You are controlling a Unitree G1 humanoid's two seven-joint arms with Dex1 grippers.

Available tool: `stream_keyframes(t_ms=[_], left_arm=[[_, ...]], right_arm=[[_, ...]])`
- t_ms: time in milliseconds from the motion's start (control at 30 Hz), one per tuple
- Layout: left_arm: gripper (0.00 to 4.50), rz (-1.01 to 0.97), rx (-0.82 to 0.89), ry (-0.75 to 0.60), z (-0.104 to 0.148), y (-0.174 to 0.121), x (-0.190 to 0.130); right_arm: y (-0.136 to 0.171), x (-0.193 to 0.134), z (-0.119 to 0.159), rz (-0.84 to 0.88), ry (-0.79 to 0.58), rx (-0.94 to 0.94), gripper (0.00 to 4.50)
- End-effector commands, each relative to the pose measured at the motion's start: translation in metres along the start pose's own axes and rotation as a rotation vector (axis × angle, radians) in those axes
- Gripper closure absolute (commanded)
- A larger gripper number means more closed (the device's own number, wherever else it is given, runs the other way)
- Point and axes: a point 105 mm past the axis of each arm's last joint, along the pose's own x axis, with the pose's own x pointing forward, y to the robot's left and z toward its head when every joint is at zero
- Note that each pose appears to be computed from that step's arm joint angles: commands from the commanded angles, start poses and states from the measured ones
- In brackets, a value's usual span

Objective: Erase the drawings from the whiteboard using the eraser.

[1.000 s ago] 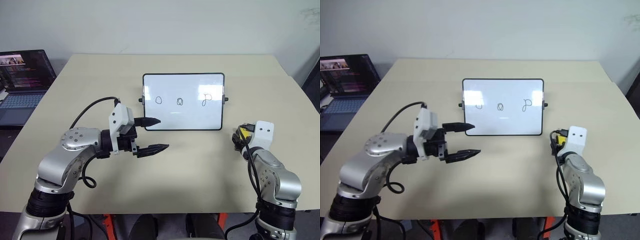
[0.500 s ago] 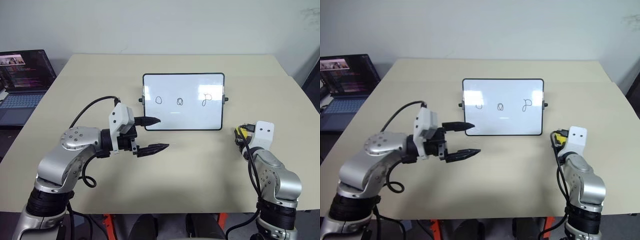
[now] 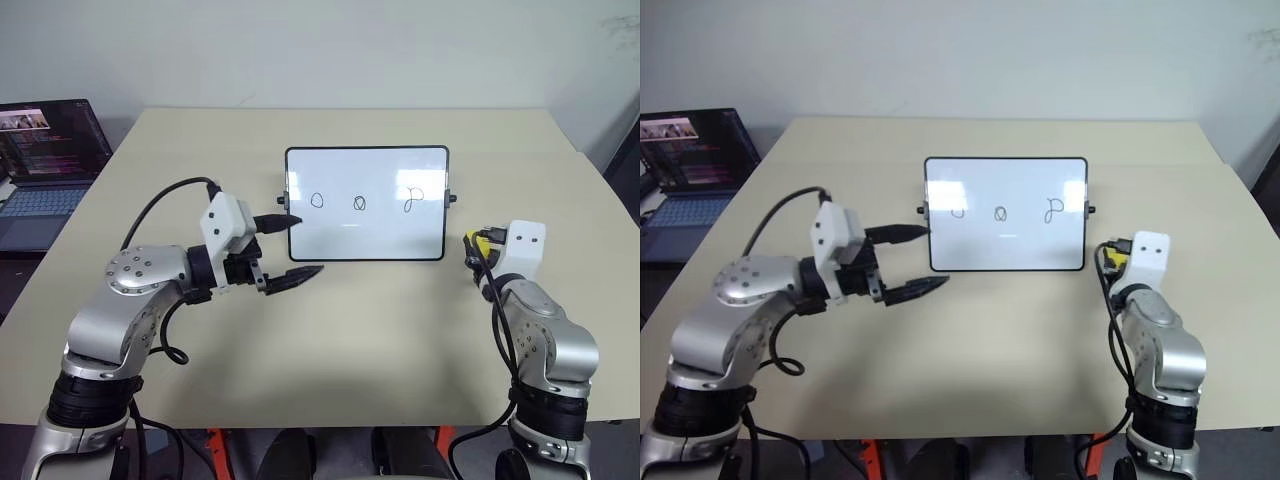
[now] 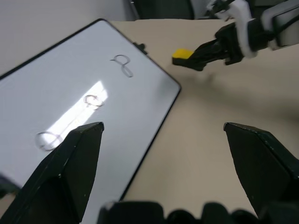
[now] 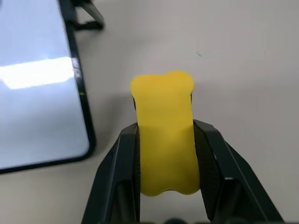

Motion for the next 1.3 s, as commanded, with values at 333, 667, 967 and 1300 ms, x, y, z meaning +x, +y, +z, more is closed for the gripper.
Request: stream_keyframes(t_ms=[333, 667, 967, 1300], left_arm=[[0.00, 0.122, 0.064, -0.039, -0.013, 0.011, -0.005], [0.00, 0.109, 0.116, -0.096, -0.015, 0.014, 0.014], [0.00, 0.096, 0.131, -0.108, -0.011, 0.013, 0.016], [0.00, 0.091, 0.143, -0.117, -0.006, 0.014, 0.016]], right_arm=[[0.034, 0.024, 0.042, 0.109, -0.144, -0.012, 3.27], [0.045, 0.041, 0.068, 0.122, -0.212, -0.014, 3.27], [0.042, 0.039, 0.065, 0.113, -0.205, -0.016, 3.27], [0.043, 0.024, 0.037, 0.115, -0.138, -0.005, 3.27]])
